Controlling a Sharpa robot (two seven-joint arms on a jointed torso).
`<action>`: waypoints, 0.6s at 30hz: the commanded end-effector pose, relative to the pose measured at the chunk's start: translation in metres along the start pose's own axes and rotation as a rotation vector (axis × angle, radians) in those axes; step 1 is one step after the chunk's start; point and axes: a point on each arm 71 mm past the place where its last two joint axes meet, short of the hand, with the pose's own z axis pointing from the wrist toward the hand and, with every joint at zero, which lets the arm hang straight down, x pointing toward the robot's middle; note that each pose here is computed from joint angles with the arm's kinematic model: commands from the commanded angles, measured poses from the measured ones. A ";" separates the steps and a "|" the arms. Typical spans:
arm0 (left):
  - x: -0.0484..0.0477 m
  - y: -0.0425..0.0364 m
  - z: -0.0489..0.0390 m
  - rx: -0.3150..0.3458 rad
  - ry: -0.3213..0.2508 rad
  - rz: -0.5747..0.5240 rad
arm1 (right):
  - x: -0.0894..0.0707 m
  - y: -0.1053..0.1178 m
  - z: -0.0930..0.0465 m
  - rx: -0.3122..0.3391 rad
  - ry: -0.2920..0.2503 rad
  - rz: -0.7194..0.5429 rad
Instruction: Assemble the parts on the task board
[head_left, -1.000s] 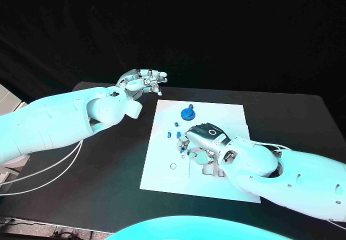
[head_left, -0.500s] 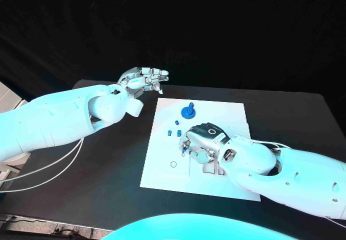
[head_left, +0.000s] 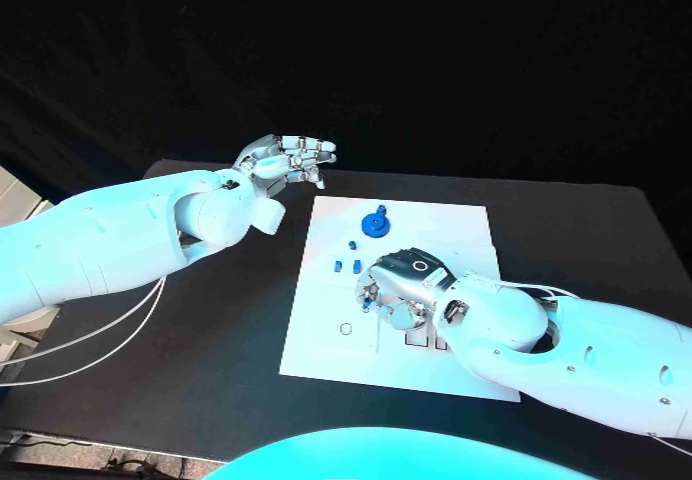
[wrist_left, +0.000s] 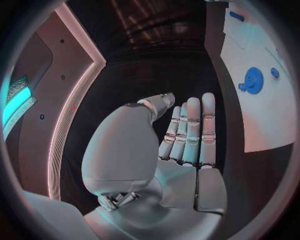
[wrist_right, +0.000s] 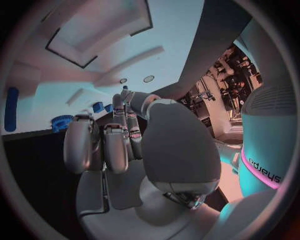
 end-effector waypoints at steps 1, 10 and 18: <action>0.0027 -0.0012 0.0007 0.005 0.022 -0.001 | 0.002 0.001 0.000 -0.005 0.019 -0.021; 0.0026 -0.0010 0.0008 0.002 0.024 0.001 | 0.004 0.002 0.001 -0.007 0.032 -0.025; 0.0020 -0.0009 0.0006 0.000 0.023 0.002 | 0.005 0.001 0.001 -0.002 0.039 -0.033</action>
